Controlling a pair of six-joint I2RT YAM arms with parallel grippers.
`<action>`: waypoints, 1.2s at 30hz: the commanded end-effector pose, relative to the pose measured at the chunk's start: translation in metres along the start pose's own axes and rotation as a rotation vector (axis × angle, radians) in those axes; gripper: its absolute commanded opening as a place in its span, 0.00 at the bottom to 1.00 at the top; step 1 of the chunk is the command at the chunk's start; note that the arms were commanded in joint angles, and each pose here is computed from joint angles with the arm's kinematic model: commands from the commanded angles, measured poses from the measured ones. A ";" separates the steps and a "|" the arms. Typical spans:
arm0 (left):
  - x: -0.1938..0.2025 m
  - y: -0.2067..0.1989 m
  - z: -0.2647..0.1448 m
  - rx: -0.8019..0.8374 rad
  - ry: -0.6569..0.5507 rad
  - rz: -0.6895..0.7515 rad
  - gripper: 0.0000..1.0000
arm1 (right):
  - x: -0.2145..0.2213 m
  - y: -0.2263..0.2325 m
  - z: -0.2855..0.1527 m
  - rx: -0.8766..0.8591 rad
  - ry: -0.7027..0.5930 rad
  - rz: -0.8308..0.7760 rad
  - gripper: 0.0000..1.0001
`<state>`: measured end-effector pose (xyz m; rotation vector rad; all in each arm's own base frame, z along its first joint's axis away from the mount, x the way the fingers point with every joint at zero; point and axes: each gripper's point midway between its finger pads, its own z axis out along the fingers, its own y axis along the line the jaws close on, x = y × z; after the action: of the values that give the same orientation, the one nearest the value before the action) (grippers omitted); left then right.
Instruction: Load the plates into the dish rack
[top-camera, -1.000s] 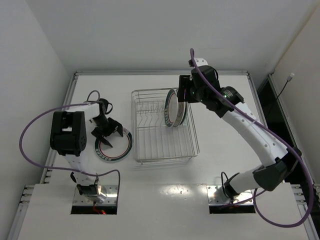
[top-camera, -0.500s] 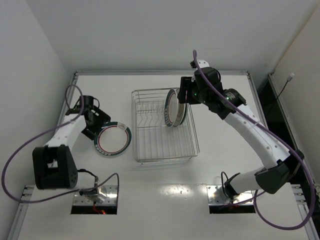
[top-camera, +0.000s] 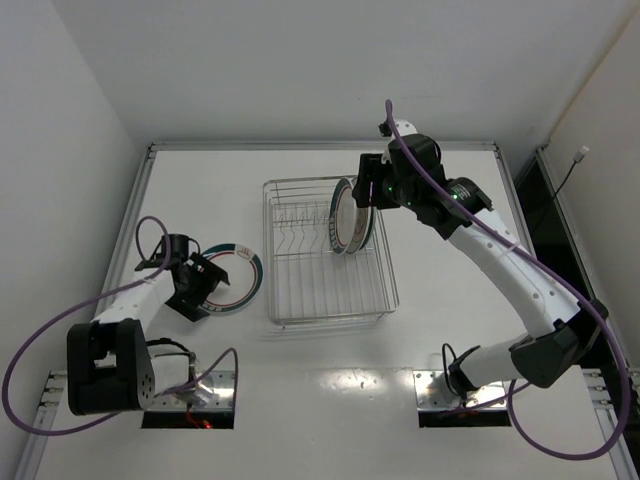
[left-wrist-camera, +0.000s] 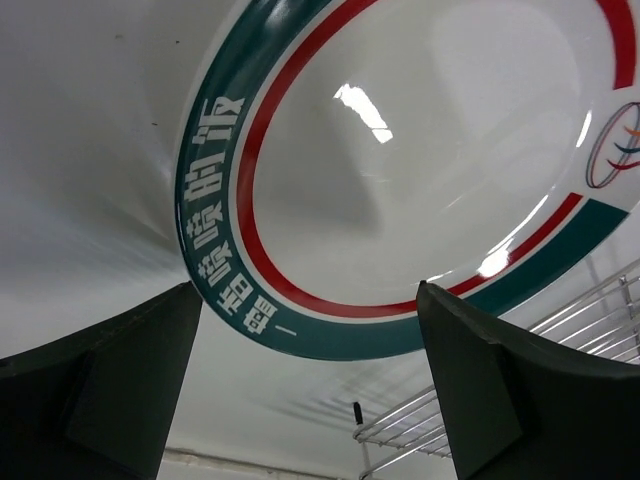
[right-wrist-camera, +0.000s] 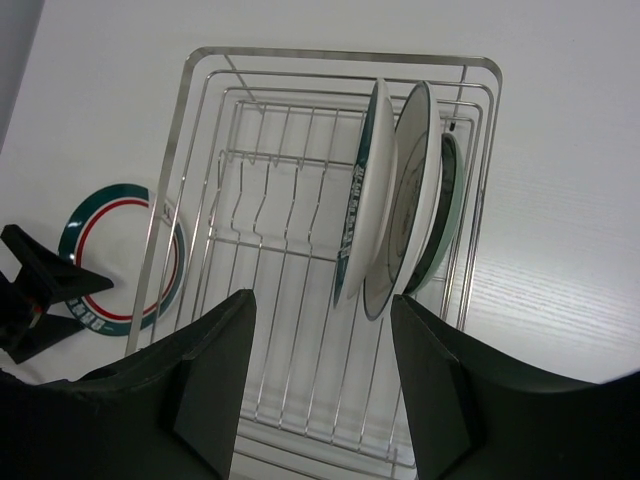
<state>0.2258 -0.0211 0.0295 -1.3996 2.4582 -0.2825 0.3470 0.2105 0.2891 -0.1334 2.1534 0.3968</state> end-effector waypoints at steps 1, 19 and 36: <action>0.007 -0.004 0.011 0.032 0.043 -0.039 0.87 | -0.011 0.004 -0.002 -0.027 -0.042 0.011 0.54; -0.046 -0.033 0.027 0.062 0.003 -0.053 0.00 | -0.015 -0.005 -0.010 -0.006 -0.057 0.022 0.54; -0.131 -0.164 -0.166 0.692 -0.285 0.159 0.00 | -0.009 0.054 -0.019 -0.603 -0.138 0.179 0.76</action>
<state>0.3532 0.0472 0.1886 -1.1154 2.0468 -0.4988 0.3359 0.2198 0.2639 -0.1286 2.1123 0.7608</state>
